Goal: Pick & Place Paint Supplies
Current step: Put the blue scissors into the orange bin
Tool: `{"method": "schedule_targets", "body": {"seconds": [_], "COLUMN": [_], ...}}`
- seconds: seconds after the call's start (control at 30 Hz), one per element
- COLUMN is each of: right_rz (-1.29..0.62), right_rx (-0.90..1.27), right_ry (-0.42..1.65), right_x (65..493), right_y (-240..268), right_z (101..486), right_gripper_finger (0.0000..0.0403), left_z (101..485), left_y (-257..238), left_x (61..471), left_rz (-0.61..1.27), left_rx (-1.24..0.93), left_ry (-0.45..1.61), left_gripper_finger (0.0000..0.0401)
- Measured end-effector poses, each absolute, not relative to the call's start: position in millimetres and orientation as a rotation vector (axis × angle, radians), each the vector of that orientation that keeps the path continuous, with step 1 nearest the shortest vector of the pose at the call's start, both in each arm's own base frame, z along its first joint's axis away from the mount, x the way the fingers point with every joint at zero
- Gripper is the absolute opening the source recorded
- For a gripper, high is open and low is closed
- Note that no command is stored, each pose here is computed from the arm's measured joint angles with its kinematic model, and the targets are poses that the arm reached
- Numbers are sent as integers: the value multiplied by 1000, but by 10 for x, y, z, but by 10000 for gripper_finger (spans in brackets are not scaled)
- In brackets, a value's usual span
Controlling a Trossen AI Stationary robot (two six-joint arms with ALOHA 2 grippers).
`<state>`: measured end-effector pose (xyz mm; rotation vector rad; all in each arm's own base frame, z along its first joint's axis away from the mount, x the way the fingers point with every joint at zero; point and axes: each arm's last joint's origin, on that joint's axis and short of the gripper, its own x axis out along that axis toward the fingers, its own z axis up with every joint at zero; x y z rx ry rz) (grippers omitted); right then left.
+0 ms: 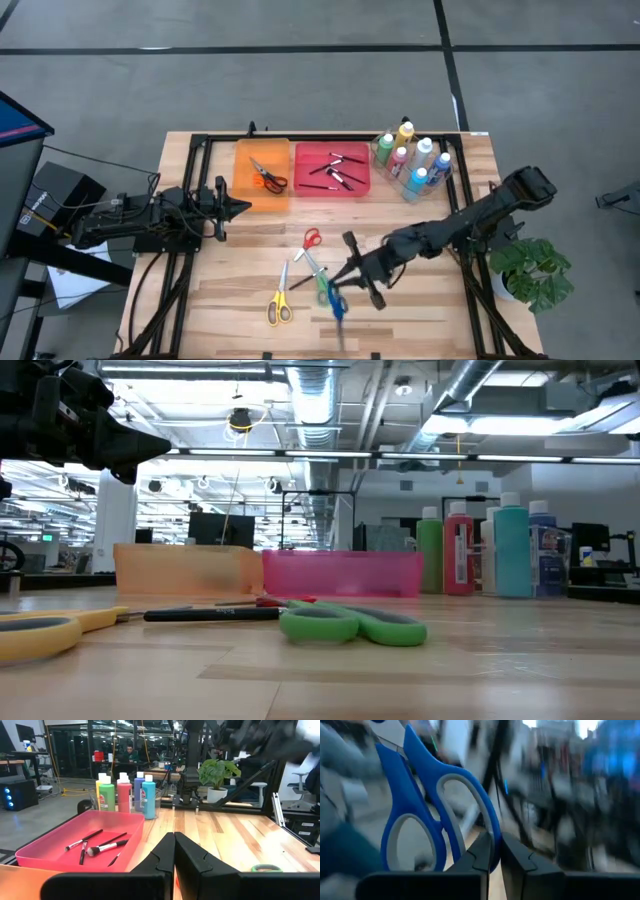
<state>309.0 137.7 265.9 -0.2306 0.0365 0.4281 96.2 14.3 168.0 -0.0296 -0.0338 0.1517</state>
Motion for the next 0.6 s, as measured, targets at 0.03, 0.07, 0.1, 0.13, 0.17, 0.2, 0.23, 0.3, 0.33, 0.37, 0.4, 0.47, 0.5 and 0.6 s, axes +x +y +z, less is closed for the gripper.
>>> {"method": "schedule_targets", "body": {"seconds": [0.03,0.07,0.1,0.13,0.17,0.2,0.23,0.3,0.33,0.37,0.4,0.47,0.5,0.6], "right_rz": [450,469,475,476,473,468,459,422,398,349,276,64,-56,-378], "right_rx": [-237,-243,-239,-237,-234,-228,-218,-193,-187,-179,-171,-143,-138,-142], "right_ry": [-38,-100,-148,-175,-190,-199,-205,-208,-200,-190,-178,-149,-125,-45], "right_x": [3093,3098,3112,3128,3144,3163,3187,3244,3271,3299,3324,3368,3392,3499], "right_y": [1396,1419,1432,1439,1437,1431,1419,1393,1380,1358,1333,1289,1248,1089], "right_z": [2715,2749,2765,2762,2754,2740,2722,2666,2633,2599,2573,2509,2466,2342], "right_gripper_finger": [16,16,16,16,16,16,16,16,16,16,16,16,17,21], "left_z": [1680,1680,1680,1680,1680,1680,1680,1680,1680,1680,1680,1680,1680,1680], "left_y": [143,143,143,143,143,143,143,143,143,143,143,143,143,143], "left_x": [962,962,962,962,962,962,962,962,962,962,962,962,962,962], "left_rz": [152,151,152,152,152,152,152,151,151,152,152,152,152,151], "left_rx": [-30,-30,-30,-30,-30,-30,-30,-30,-30,-30,-30,-30,-30,-30], "left_ry": [-34,-34,-34,-34,-34,-34,-34,-34,-34,-34,-34,-34,-34,-34], "left_gripper_finger": [2,2,2,2,2,2,2,2,2,2,2,2,2,2]}}
